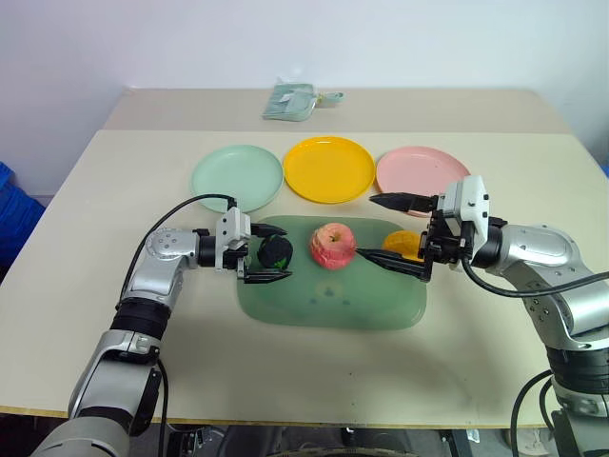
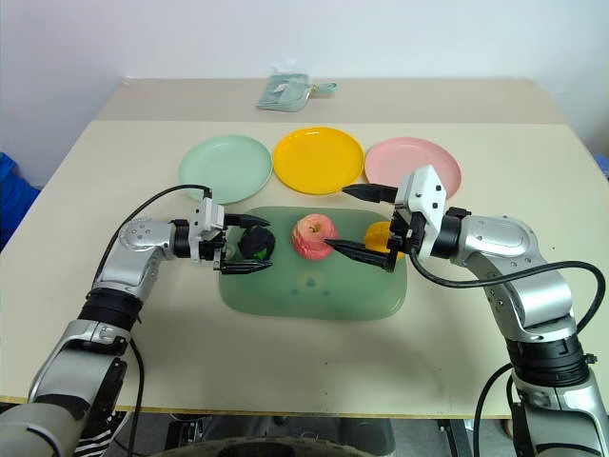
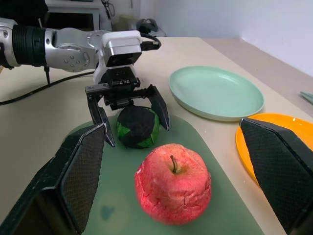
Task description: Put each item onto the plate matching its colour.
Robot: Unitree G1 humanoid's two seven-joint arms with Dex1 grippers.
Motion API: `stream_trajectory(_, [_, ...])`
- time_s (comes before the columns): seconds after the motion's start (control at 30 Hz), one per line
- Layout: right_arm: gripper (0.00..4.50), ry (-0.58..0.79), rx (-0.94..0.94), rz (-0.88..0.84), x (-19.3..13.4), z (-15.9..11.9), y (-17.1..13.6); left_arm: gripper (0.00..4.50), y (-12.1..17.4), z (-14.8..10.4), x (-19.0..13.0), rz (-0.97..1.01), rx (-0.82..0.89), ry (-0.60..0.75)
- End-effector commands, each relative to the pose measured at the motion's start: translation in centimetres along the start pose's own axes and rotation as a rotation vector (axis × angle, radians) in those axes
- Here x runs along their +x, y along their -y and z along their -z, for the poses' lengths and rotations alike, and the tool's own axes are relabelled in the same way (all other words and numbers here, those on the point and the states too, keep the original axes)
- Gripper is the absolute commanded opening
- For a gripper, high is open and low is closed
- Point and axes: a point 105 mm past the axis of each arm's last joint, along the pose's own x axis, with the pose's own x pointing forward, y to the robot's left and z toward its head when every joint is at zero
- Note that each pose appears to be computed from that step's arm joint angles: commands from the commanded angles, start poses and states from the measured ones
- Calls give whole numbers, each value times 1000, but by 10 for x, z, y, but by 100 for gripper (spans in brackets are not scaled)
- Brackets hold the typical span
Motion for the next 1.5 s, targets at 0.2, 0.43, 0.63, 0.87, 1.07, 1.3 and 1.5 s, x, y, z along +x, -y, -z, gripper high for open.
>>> stream_trajectory(0.2, [450, 33, -50, 5, -1, -12, 3, 370, -2, -14, 2, -28, 70, 45])
stream_trajectory(0.43, [450, 28, -58, 7, -1, -11, 5, 370, -2, -13, -1, -13, 57, 45])
stream_trajectory(0.63, [450, 31, -58, 8, -1, -11, 5, 315, 2, -19, -5, -12, 68, 69])
stream_trajectory(0.87, [450, 95, -55, 39, 1, -25, 10, 315, -49, -46, -21, -339, 144, 158])
stream_trajectory(1.07, [450, 128, -94, 323, 14, -30, 61, 315, -127, -56, -53, -887, 46, 205])
stream_trajectory(1.3, [450, 97, -133, 267, 31, -25, 53, 315, -158, -43, -60, -1161, -104, 180])
stream_trajectory(1.5, [450, 94, -122, 249, 30, -26, 49, 397, -159, -44, -57, -1176, -120, 209])
